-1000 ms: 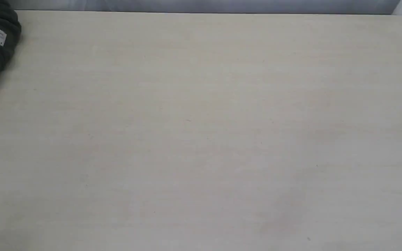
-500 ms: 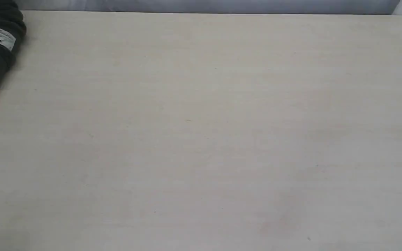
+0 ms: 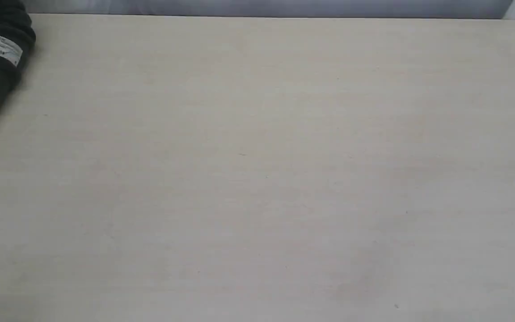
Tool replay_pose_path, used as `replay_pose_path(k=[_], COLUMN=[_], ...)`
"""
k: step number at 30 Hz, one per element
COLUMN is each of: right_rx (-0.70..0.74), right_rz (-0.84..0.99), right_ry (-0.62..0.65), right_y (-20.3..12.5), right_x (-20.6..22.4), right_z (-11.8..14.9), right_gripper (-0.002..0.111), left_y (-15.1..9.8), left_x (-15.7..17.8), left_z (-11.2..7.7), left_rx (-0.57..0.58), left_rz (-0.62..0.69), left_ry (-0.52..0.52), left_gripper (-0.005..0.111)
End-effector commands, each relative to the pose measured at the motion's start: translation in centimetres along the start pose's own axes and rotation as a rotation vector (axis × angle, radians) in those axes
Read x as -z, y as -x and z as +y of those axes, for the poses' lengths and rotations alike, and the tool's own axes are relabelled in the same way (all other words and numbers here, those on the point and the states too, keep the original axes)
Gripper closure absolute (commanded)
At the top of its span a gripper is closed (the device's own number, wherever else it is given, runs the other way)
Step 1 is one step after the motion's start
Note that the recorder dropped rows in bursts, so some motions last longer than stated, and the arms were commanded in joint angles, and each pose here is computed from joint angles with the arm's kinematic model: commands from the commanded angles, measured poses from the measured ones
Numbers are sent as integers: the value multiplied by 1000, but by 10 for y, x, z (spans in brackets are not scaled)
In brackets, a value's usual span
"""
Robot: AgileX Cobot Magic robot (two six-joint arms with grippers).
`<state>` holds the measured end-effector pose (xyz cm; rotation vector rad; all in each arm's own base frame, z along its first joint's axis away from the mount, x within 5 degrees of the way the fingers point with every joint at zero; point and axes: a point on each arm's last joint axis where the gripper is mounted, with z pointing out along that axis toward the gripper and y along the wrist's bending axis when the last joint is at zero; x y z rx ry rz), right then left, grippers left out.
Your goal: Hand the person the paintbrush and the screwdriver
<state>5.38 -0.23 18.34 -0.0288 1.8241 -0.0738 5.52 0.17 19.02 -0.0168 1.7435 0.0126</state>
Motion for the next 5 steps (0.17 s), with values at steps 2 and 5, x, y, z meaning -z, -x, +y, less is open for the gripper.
replay_pose_path(k=[2, 5], right_rx=[-2, -2], right_rz=[1, 1], right_ry=[-7, -7], right_y=[-1, -1], right_x=[0, 0], right_z=[0, 0], right_gripper=[104, 104], left_y=[0, 0], left_x=[0, 0], left_z=[-1, -1], left_rx=[5, 5], left_rz=[-10, -10], left_ry=[-8, -8], left_gripper=[107, 107])
